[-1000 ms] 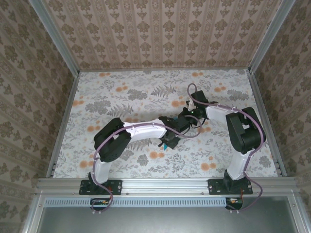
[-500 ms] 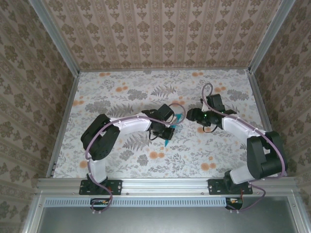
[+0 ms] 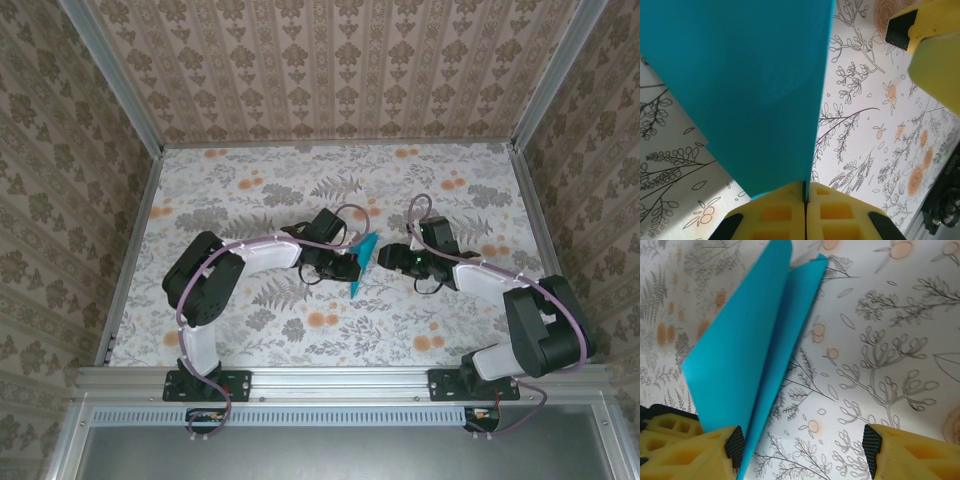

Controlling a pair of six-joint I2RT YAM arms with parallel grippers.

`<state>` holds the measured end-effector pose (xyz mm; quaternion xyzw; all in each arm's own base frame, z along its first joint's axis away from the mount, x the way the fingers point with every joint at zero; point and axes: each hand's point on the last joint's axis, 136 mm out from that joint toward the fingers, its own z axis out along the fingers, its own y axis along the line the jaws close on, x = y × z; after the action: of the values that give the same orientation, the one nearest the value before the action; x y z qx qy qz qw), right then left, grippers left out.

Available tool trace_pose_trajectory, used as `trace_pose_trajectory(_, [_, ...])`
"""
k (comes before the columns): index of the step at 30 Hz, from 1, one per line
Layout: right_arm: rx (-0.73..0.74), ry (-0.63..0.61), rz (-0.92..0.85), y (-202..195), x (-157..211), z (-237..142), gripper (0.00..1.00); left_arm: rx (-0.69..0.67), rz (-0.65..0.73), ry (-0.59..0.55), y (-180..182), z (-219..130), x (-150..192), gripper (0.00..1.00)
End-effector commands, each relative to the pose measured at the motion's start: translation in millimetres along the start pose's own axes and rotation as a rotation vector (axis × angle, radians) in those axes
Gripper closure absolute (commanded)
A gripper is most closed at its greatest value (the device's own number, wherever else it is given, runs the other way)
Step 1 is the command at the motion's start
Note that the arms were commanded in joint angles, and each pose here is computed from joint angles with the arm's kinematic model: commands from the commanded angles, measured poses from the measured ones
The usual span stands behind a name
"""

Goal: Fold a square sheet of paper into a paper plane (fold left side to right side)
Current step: Fold the wing for the fifth time at the center of the table.

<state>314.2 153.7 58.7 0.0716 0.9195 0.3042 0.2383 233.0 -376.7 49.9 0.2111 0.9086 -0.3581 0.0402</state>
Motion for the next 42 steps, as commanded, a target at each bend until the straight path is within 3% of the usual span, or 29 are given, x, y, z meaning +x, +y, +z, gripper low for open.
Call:
trace_pose_trajectory(1, [-0.047,-0.033,-0.018,10,-5,5,0.33,0.068,-0.046,0.004,-2,5,-2,0.94])
trace_pose_trajectory(15, [-0.088,-0.045,0.014,15,-5,23,0.35,0.227,-0.149,-0.006,-1,13,-6,0.94])
trace_pose_trajectory(42, [-0.123,-0.017,0.077,27,-9,49,0.44,0.342,-0.274,-0.057,14,15,-8,0.95])
